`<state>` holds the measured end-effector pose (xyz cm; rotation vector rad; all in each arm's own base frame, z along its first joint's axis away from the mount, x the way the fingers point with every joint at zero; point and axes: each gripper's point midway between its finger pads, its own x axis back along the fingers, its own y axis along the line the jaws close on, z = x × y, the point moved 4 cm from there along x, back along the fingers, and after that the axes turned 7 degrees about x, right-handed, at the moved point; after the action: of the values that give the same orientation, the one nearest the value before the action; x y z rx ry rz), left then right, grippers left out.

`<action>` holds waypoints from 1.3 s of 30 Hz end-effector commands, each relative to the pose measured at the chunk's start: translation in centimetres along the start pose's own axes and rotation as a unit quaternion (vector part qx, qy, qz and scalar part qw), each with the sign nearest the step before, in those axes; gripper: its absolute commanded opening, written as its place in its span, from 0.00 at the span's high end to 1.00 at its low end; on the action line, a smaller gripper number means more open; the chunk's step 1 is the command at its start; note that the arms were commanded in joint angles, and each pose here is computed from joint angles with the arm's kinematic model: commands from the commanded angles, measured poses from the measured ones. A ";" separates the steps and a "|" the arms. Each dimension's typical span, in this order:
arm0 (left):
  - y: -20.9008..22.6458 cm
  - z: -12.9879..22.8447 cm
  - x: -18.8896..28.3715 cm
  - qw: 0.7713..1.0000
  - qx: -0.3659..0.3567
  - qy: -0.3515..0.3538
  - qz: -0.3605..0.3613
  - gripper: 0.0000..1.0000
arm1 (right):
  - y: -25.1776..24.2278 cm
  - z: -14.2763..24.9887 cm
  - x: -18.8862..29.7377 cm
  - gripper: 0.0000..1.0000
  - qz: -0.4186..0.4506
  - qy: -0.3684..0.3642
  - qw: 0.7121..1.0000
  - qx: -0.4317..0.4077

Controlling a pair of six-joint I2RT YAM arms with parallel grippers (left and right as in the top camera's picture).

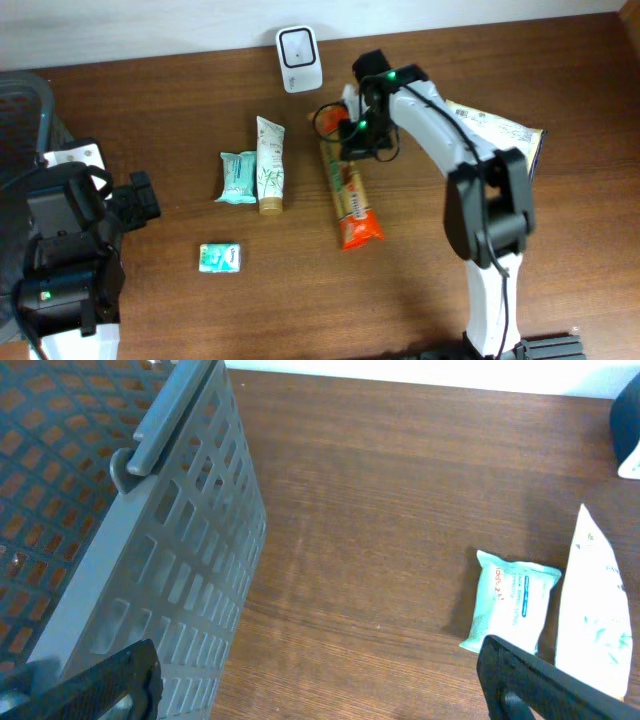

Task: Scan the item barcode
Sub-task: 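Lift the spaghetti pack and turn it toward the scanner with right gripper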

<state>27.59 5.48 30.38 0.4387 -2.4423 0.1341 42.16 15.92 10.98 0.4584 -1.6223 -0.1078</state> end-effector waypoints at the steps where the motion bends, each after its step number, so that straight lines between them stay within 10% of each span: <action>1: 0.3 -0.5 0.5 1.000 0.009 -0.011 -0.006 0.01 | -2.3 0.7 4.6 0.96 0.211 -0.039 0.976 -0.038; 5: 0.3 -0.5 0.5 1.000 0.008 -0.011 -0.006 0.01 | -4.0 2.3 4.5 0.96 0.379 -0.001 0.925 -0.027; 17: 0.3 -0.5 0.5 1.000 0.008 -0.011 -0.006 0.01 | 2.8 3.9 -3.2 0.92 0.261 0.077 0.959 0.084; 24: 0.3 -0.5 0.5 1.000 0.009 -0.011 -0.006 0.01 | 10.6 6.7 -5.8 0.23 0.089 0.125 0.963 0.221; 39: 0.3 -0.5 0.5 1.000 0.008 -0.011 -0.006 0.01 | 0.9 3.8 -0.1 0.12 -0.114 0.096 0.981 0.128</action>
<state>27.59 5.48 30.38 0.4381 -2.4424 0.1339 39.60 15.57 11.30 0.6578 -1.4609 0.1013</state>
